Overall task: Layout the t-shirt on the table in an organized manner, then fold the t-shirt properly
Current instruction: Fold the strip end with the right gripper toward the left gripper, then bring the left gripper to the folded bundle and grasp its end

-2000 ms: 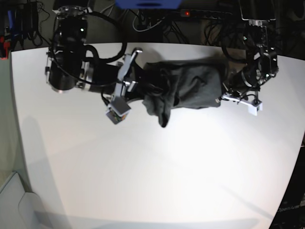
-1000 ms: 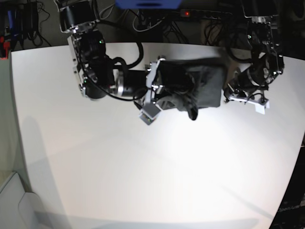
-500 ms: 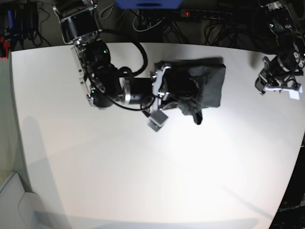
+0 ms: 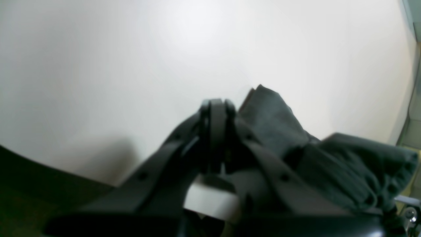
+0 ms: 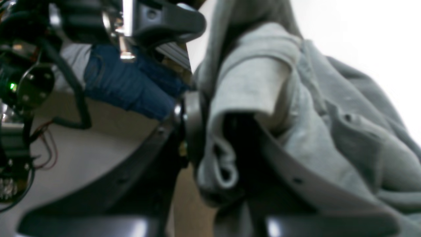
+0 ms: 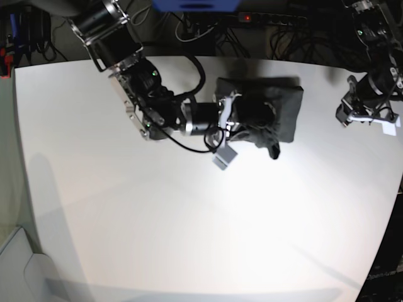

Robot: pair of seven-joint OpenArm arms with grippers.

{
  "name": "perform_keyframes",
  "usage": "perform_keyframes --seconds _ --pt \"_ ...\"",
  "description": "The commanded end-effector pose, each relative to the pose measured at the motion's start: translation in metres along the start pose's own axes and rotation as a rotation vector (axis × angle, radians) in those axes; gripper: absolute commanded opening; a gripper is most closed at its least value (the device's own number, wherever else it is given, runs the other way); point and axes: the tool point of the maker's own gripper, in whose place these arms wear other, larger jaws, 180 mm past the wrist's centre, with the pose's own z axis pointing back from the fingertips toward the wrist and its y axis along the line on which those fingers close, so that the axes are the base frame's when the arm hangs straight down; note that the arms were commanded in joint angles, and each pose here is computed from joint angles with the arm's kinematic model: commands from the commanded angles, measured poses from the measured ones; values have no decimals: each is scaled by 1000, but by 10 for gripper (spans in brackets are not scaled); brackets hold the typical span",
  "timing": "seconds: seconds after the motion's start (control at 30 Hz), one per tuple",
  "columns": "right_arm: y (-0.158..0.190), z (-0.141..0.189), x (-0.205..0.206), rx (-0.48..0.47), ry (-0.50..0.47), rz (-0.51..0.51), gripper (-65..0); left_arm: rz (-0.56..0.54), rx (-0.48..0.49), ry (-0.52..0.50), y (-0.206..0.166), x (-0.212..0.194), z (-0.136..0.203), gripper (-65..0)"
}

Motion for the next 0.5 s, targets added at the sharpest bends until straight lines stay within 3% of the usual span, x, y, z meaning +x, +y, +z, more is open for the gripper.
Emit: perform_keyframes --seconds 0.0,0.23,0.47 --pt "6 -1 23 27 -58 19 -508 -5 -14 -10 -3 4 6 -648" --pt "13 -9 29 49 -59 32 -340 -6 -6 -2 1 1 6 -648" --pt "21 -15 38 71 -71 50 -326 -8 0 1 3 0 7 -648"
